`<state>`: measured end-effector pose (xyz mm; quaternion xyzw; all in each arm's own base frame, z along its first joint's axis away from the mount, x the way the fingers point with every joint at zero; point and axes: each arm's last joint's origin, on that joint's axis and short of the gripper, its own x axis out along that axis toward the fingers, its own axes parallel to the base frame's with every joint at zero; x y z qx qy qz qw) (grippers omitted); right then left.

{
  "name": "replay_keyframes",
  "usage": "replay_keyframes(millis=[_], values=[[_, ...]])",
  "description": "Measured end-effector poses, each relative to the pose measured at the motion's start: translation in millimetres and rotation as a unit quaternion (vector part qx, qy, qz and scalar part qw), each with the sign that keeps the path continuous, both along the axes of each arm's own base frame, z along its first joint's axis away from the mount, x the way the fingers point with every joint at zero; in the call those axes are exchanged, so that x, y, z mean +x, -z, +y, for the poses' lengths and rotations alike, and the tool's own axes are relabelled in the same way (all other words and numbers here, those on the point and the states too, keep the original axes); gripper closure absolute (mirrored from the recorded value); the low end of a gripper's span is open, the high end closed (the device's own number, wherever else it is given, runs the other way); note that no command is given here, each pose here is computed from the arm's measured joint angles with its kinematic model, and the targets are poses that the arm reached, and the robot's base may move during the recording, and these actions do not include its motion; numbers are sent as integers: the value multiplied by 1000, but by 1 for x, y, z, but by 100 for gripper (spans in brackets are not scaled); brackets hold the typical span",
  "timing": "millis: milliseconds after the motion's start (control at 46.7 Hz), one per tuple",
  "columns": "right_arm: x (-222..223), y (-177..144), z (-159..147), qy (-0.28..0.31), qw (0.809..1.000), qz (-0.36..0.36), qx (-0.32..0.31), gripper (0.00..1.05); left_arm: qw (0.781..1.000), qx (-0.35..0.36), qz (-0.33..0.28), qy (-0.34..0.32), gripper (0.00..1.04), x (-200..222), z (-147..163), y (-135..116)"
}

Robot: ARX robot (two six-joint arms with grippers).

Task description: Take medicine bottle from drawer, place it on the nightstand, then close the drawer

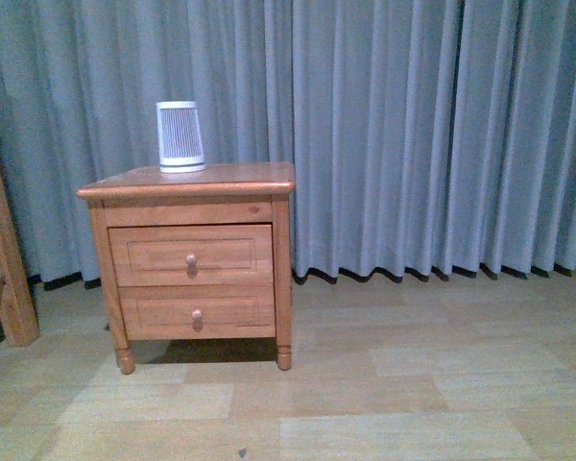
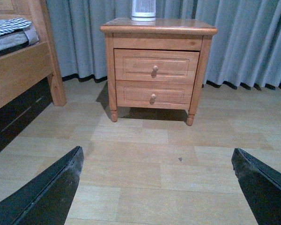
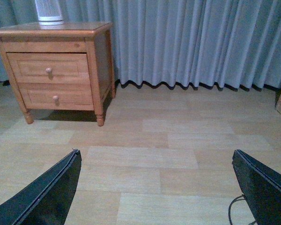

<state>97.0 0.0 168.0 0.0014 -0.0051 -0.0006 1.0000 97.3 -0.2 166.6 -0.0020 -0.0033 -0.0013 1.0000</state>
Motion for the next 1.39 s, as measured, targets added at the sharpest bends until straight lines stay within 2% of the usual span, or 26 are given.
replay_keyframes(millis=[1391], values=[[0,0,0,0,1000,0,0,7,1000,0,0,0,7,0,0,0]])
